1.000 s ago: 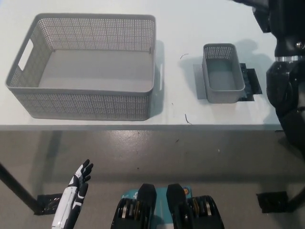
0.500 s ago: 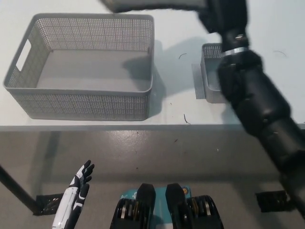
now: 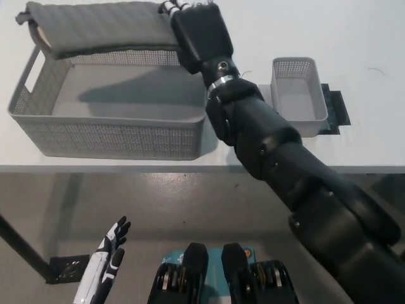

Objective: Usethe right hand to pick up a oven gloves on top of a leveled container and place it into another larger container on the left side

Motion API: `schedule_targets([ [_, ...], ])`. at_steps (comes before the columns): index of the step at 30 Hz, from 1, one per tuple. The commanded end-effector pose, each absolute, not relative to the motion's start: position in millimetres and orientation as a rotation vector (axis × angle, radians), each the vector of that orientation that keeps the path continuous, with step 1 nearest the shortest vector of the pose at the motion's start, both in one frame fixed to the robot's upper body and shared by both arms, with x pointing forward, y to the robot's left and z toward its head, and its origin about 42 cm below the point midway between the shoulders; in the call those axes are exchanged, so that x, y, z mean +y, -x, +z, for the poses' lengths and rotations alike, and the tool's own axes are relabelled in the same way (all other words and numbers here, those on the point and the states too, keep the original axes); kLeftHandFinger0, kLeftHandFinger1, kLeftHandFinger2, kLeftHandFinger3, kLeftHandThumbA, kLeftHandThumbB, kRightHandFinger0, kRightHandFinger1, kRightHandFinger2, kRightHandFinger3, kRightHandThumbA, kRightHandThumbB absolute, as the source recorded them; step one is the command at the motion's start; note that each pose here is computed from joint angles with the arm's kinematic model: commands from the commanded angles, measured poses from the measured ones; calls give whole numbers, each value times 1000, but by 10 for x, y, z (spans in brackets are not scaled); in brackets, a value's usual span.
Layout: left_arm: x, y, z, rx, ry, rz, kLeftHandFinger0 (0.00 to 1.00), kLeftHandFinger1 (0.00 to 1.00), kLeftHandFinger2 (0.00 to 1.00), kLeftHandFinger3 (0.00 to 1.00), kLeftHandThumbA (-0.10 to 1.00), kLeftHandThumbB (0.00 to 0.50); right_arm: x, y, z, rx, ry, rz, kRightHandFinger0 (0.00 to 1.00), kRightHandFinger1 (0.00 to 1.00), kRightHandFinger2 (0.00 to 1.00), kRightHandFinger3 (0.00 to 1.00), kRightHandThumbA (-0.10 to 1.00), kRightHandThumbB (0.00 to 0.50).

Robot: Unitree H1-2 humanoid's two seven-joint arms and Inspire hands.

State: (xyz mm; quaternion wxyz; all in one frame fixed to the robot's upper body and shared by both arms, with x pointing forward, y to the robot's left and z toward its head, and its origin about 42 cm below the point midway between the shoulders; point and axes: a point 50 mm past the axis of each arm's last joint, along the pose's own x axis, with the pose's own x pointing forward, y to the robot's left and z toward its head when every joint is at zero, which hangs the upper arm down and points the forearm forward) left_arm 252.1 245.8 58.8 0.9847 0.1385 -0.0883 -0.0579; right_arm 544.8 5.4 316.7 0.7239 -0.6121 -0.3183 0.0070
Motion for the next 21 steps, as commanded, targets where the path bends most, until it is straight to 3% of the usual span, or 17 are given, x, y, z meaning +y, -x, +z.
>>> schedule_targets([
  [1,2486,-2489,623,-219,-307,-133,1000,1000,1000,1000,1000,72,253,-5538,3660,-537,1373,90,863,962,1000,1000,315,259],
  [2,2478,-2474,612,-215,-306,-134,1000,1000,1000,1000,1000,72,273,-5549,3683,-477,1377,137,1000,1000,1000,1000,453,351],
  [3,2474,-2445,600,-211,-306,-138,1000,1000,1000,1000,1000,67,291,-5549,3692,-441,1352,173,1000,1000,1000,1000,556,466],
  [4,2472,-2441,596,-209,-301,-137,1000,1000,1000,1000,1000,79,302,-5552,3723,-423,1315,213,1000,1000,1000,1000,591,499],
  [8,2437,-2406,562,-197,-294,-149,1000,1000,1000,1000,1000,69,257,-5587,3945,-331,1147,423,1000,1000,1000,1000,827,500],
  [10,2426,-2378,534,-186,-291,-153,1000,1000,1000,1000,1000,82,189,-5572,4118,-365,973,505,1000,1000,1000,1000,862,500],
  [12,2416,-2350,511,-177,-287,-155,1000,1000,1000,1000,1000,82,124,-5532,4256,-365,796,586,1000,1000,1000,1000,833,500],
  [13,2411,-2337,501,-173,-286,-156,1000,1000,1000,1000,1000,91,55,-5476,4377,-340,559,707,1000,1000,1000,1000,707,481],
  [14,2407,-2312,489,-168,-284,-158,1000,1000,1000,1000,1000,94,-1,-5424,4449,-330,421,777,1000,1000,1000,1000,665,498],
  [17,2385,-2198,428,-141,-274,-167,1000,1000,1000,1000,1000,103,-184,-5250,4649,-305,34,918,1000,1000,1000,1000,651,500],
  [19,2367,-2144,380,-123,-271,-171,1000,1000,1000,1000,1000,98,-396,-5038,4894,-445,-279,1007,1000,1000,1000,1000,836,500],
  [21,2331,-2107,348,-112,-275,-179,1000,1000,1000,1000,1000,89,-671,-4771,5138,-600,-506,977,1000,1000,1000,1000,1000,500],
])
